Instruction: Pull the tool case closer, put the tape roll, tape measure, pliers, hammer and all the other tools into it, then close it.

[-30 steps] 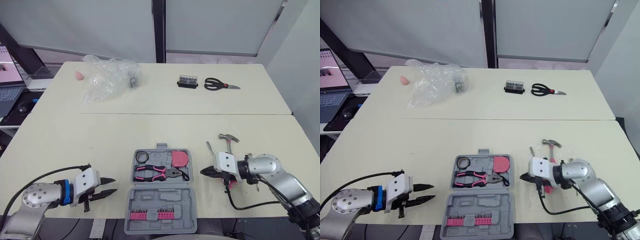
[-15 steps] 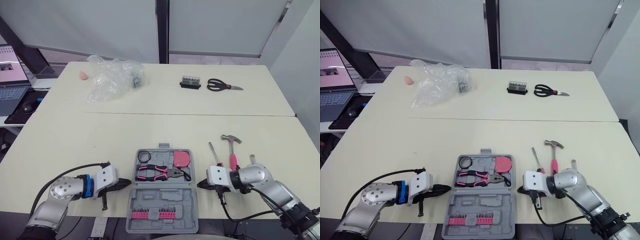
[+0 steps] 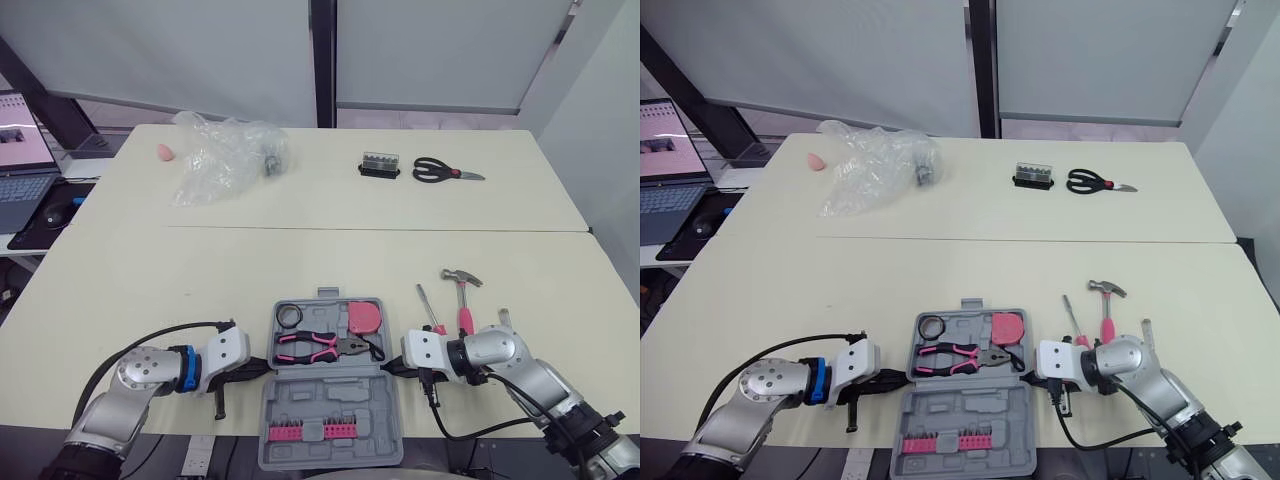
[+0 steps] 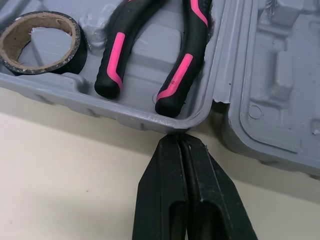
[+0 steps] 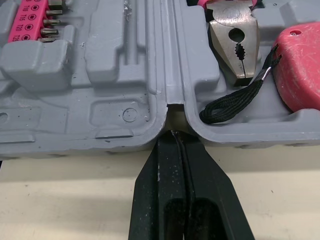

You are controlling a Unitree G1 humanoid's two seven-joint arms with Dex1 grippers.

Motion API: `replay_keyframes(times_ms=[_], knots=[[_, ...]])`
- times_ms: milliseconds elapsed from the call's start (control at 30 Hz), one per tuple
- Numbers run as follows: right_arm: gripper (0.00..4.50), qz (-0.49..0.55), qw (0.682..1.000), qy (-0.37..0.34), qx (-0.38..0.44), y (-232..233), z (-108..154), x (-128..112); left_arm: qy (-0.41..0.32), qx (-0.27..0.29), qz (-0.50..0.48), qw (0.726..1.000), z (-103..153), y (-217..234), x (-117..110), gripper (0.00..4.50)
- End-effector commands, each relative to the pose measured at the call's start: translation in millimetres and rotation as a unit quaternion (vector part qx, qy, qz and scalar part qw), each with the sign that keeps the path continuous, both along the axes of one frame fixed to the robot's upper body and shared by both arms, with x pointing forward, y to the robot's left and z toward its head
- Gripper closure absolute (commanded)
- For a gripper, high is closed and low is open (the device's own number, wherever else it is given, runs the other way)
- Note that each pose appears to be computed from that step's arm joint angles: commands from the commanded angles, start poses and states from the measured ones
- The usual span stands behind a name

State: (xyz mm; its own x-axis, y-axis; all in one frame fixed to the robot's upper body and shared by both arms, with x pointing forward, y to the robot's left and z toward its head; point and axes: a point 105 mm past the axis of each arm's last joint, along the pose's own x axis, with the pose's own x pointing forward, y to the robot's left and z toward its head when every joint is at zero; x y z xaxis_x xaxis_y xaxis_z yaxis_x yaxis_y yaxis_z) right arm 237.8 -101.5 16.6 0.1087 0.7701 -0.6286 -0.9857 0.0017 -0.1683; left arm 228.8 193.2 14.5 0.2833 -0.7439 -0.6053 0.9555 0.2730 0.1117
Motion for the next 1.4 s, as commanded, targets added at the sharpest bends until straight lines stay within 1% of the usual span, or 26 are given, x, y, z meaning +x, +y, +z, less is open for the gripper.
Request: replay_keyframes(times_ms=[33, 233, 533, 733, 833, 967, 1133, 1400], knots=[[4.5, 0.014, 1.0, -0.01, 0.02, 12, 9, -2, 0.031, 0.013, -0.037, 0.999, -13, -8, -16, 4.47], [4.5, 0.014, 1.0, -0.01, 0.022, 15, 8, -2, 0.018, 0.02, -0.033, 0.999, -8, -2, -13, 4.47], [4.5, 0.014, 1.0, -0.013, 0.02, 16, 8, 0, 0.015, 0.036, -0.044, 0.998, -6, 6, -21, 4.47], [4.5, 0.014, 1.0, -0.013, 0.018, 14, 6, -1, 0.01, 0.044, -0.027, 0.999, -5, 15, -23, 4.47], [4.5, 0.015, 1.0, -0.013, 0.018, 15, 6, -1, -0.001, 0.037, -0.017, 0.999, -7, 11, -21, 4.47], [4.5, 0.017, 1.0, -0.013, 0.019, 16, 7, -1, -0.023, 0.04, -0.017, 0.999, -10, 6, -14, 4.47], [4.5, 0.02, 1.0, -0.012, 0.022, 18, 7, -2, -0.035, 0.022, -0.023, 0.999, -7, -8, -8, 4.47], [4.5, 0.019, 0.999, -0.011, 0.028, 22, 8, -4, -0.051, 0.011, -0.026, 0.998, 1, -19, 2, 4.47]])
